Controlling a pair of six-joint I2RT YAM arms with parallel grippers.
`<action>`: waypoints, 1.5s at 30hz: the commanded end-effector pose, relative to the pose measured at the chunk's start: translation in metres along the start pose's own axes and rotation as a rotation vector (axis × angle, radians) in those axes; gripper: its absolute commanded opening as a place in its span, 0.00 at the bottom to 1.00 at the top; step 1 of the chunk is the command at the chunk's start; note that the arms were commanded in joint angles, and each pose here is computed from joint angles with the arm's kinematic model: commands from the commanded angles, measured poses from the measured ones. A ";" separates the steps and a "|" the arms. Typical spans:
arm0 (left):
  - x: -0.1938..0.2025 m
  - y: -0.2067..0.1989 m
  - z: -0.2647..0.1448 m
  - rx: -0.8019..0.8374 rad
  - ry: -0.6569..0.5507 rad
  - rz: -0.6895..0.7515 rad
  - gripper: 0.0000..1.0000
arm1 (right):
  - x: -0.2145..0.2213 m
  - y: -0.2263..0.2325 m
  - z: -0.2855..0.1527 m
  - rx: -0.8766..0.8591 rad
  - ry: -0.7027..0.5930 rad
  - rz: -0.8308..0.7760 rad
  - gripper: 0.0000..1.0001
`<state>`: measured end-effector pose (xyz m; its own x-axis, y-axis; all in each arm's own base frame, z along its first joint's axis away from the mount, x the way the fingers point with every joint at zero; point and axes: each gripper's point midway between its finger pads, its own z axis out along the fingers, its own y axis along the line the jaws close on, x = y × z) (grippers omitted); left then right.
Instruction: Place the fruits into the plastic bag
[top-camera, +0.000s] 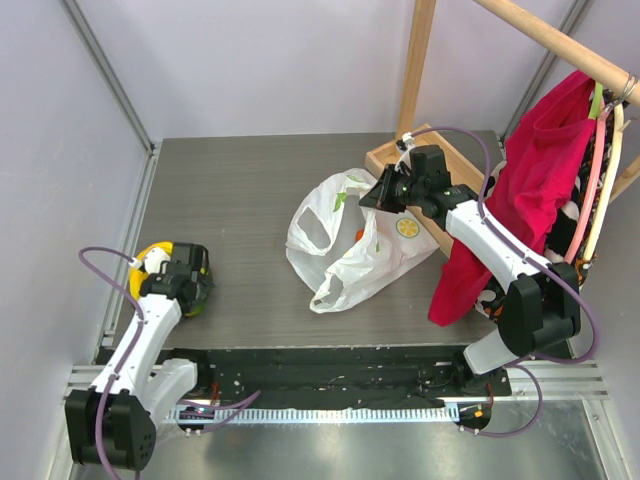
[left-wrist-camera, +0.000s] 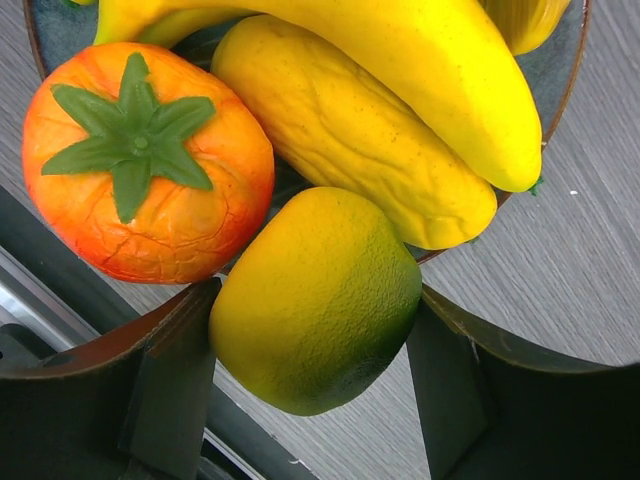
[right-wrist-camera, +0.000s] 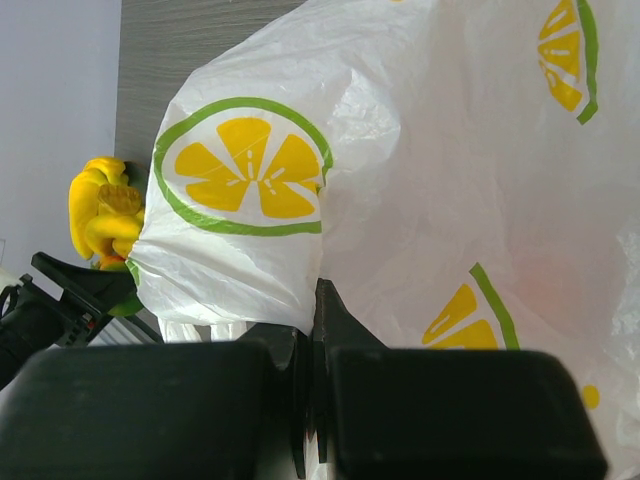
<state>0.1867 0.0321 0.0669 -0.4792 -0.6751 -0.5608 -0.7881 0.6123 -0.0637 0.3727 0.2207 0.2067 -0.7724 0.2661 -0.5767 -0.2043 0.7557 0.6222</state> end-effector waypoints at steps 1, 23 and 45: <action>-0.010 -0.002 -0.007 0.019 -0.030 -0.042 0.60 | -0.017 0.014 -0.016 -0.029 -0.073 -0.045 0.01; -0.053 -0.036 -0.090 0.371 -0.131 0.015 0.56 | -0.020 0.018 -0.017 -0.042 -0.073 -0.048 0.01; -0.023 -0.265 -0.229 1.161 -0.123 0.367 0.51 | -0.021 0.020 -0.015 -0.050 -0.068 -0.043 0.01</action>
<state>0.2957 -0.1378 0.2197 -0.5941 -0.4278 -0.6812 -0.0556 0.8667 -0.4958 0.3714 0.2203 0.2108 -0.7671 0.2652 -0.5842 -0.2126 0.7541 0.6214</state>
